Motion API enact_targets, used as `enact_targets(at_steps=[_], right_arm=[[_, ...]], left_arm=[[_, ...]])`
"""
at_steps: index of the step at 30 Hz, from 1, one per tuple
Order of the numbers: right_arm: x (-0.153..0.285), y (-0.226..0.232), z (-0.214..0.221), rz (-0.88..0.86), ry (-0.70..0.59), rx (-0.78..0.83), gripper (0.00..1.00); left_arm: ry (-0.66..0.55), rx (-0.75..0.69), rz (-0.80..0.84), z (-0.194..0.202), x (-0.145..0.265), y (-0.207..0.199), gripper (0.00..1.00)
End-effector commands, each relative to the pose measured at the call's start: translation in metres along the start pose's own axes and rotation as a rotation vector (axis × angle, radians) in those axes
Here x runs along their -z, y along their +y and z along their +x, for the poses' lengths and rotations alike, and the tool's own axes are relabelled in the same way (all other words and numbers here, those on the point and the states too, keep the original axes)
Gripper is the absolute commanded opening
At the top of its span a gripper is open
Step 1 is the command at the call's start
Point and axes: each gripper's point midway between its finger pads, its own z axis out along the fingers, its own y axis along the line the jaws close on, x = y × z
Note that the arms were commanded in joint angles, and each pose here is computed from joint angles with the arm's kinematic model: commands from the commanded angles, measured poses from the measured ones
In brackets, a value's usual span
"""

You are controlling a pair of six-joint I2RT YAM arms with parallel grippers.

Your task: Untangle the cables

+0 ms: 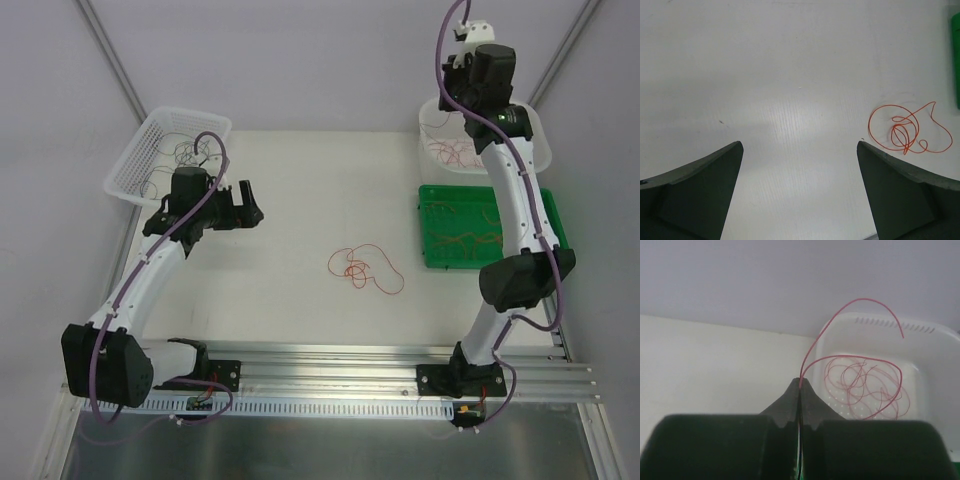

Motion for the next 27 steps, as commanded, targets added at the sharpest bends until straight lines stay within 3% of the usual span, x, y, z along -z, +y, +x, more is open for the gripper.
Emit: enact_targets(at_steps=[1, 4, 8, 9, 12, 13, 18, 25, 27], right_arm=[[-0.013, -0.037, -0.037, 0.009, -0.138, -0.044, 0.01], [-0.031, -0.067, -0.042, 0.047, -0.189, -0.082, 0.01], [-0.075, -0.118, -0.004, 0.114, -0.143, -0.153, 0.04], [-0.084, -0.123, 0.008, 0.121, -0.122, -0.163, 0.2], [-0.098, -0.13, 0.041, 0.114, -0.046, -0.194, 0.46], [-0.098, -0.13, 0.046, 0.104, -0.03, -0.201, 0.59], [-0.068, -0.126, 0.051, 0.119, 0.009, -0.206, 0.85], [0.009, -0.063, 0.064, -0.029, 0.143, -0.198, 0.88], [0.023, -0.025, 0.106, -0.108, 0.268, -0.188, 0.88]], left_arm=[[0.004, 0.031, 0.038, -0.005, -0.001, -0.005, 0.99], [0.027, 0.04, 0.059, -0.002, -0.006, -0.008, 0.99], [0.057, 0.055, 0.077, 0.004, -0.011, -0.01, 0.99], [0.066, 0.059, 0.076, 0.006, -0.013, -0.009, 0.99], [0.081, 0.066, 0.091, 0.008, -0.016, -0.011, 0.99], [0.085, 0.07, 0.095, 0.009, -0.017, -0.012, 0.99], [0.096, 0.079, 0.122, 0.01, -0.017, -0.017, 0.99], [0.088, 0.079, 0.156, 0.007, -0.011, -0.024, 0.99], [0.08, 0.077, 0.158, 0.006, -0.009, -0.025, 0.99]])
